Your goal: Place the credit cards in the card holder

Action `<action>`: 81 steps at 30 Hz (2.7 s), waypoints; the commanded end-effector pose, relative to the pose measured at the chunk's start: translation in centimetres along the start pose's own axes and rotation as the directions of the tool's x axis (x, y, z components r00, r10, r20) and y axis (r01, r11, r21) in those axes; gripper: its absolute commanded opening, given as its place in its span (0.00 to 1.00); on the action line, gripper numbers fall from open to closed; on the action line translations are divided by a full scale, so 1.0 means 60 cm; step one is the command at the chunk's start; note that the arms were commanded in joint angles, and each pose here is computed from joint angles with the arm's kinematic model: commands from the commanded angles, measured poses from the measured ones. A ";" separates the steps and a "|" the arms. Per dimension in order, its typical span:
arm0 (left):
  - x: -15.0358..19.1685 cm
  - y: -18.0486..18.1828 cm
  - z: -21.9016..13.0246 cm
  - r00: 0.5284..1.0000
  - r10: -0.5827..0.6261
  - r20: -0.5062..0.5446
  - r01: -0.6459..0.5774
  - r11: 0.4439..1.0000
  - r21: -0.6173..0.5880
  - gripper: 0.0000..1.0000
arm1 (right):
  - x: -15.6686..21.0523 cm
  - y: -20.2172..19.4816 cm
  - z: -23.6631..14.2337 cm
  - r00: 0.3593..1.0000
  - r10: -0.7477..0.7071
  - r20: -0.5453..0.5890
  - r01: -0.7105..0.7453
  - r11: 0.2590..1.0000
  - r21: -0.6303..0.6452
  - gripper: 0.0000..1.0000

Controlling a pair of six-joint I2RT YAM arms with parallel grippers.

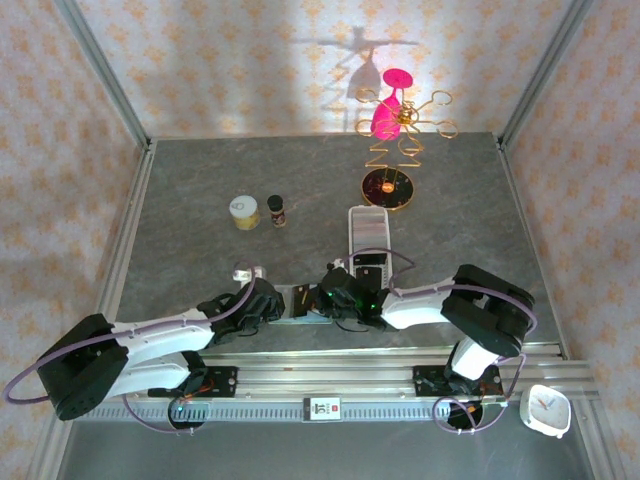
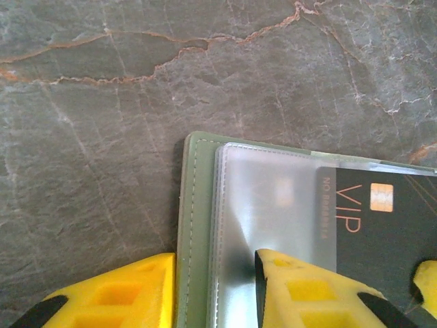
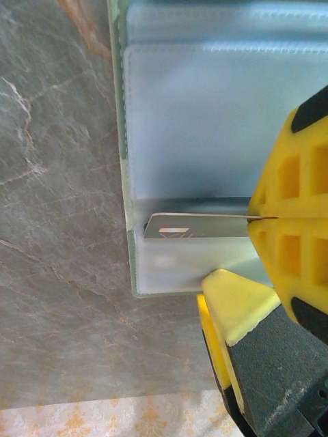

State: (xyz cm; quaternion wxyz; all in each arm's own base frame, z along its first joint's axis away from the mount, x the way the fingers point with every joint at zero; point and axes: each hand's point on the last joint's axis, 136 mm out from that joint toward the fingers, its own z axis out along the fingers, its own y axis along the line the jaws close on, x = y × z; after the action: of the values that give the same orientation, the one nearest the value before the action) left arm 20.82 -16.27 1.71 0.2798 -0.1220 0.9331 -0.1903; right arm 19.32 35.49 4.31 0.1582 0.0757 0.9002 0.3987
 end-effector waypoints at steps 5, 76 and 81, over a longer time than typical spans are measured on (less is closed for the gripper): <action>0.047 0.024 0.008 0.994 -0.015 -0.105 0.013 1.000 -0.020 0.36 | 0.020 0.005 0.019 0.998 -0.002 -0.059 0.002 1.000 0.003 0.00; 0.063 0.046 0.018 0.992 -0.007 -0.129 -0.001 0.998 -0.063 0.34 | 0.008 -0.048 -0.025 0.993 -0.108 -0.040 0.114 0.958 0.263 0.36; 0.062 0.038 0.015 0.992 -0.012 -0.129 0.007 0.999 -0.041 0.34 | 0.011 -0.043 -0.013 0.992 -0.111 -0.056 0.122 0.959 0.257 0.36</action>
State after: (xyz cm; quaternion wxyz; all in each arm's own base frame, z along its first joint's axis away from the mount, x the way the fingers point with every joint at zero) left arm 21.05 -16.17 1.40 0.2885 -0.1379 0.9264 -0.1986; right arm 18.56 32.98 3.25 0.1562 0.0366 0.9476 0.2761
